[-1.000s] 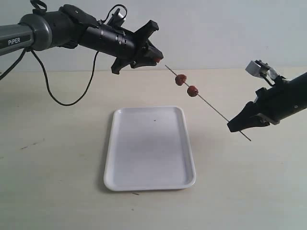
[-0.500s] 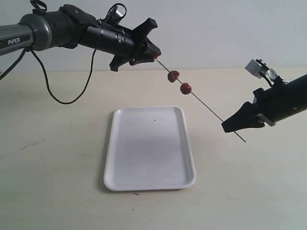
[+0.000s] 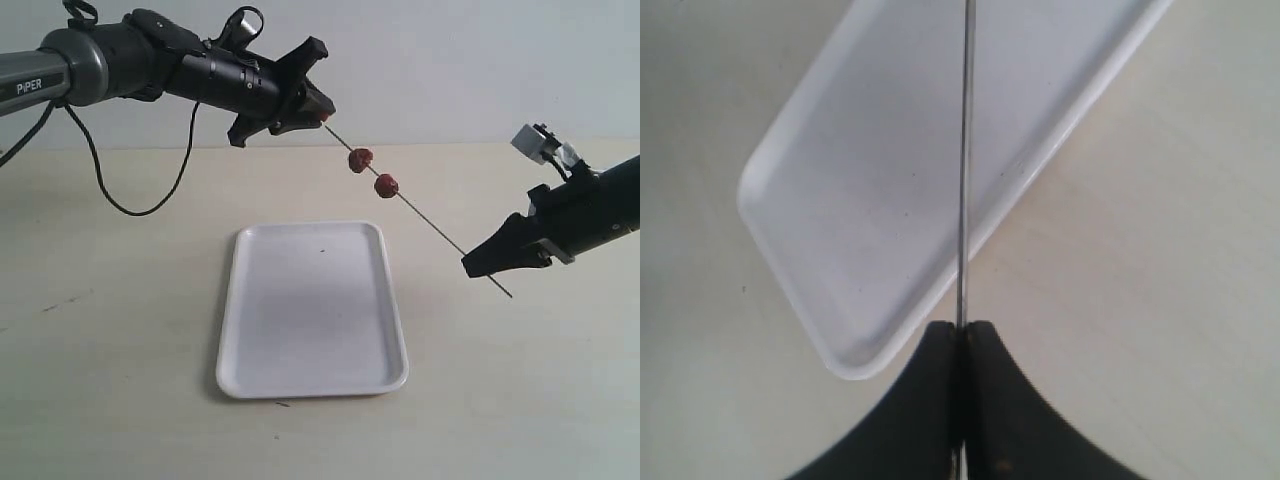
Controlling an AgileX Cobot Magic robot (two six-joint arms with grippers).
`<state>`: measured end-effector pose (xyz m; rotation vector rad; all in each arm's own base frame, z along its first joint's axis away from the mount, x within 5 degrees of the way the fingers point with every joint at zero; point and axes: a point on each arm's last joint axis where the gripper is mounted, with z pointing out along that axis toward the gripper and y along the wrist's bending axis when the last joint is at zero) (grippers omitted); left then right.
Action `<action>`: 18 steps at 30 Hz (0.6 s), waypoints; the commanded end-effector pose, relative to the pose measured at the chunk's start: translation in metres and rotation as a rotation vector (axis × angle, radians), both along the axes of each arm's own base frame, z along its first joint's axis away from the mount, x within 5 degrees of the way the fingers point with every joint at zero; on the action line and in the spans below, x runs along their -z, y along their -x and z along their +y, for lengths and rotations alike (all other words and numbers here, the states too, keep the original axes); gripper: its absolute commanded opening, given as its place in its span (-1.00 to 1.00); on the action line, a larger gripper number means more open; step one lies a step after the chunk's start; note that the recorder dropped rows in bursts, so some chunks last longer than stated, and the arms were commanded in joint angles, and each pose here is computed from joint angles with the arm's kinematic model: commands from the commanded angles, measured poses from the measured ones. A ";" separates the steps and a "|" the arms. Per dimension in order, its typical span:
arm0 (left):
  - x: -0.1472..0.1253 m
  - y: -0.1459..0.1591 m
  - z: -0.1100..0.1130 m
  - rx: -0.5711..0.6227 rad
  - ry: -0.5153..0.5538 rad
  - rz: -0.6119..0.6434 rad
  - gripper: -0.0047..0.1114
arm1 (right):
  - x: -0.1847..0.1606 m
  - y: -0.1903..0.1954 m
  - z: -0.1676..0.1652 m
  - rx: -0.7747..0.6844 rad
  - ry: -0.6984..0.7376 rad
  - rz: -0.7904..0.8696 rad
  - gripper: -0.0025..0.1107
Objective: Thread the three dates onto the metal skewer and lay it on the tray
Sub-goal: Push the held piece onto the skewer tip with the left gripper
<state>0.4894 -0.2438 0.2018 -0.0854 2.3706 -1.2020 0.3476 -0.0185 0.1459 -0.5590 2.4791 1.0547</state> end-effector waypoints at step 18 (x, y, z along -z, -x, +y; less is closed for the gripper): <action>-0.008 0.000 0.000 0.003 -0.001 -0.037 -0.43 | -0.016 0.010 0.001 0.036 0.041 -0.059 -0.96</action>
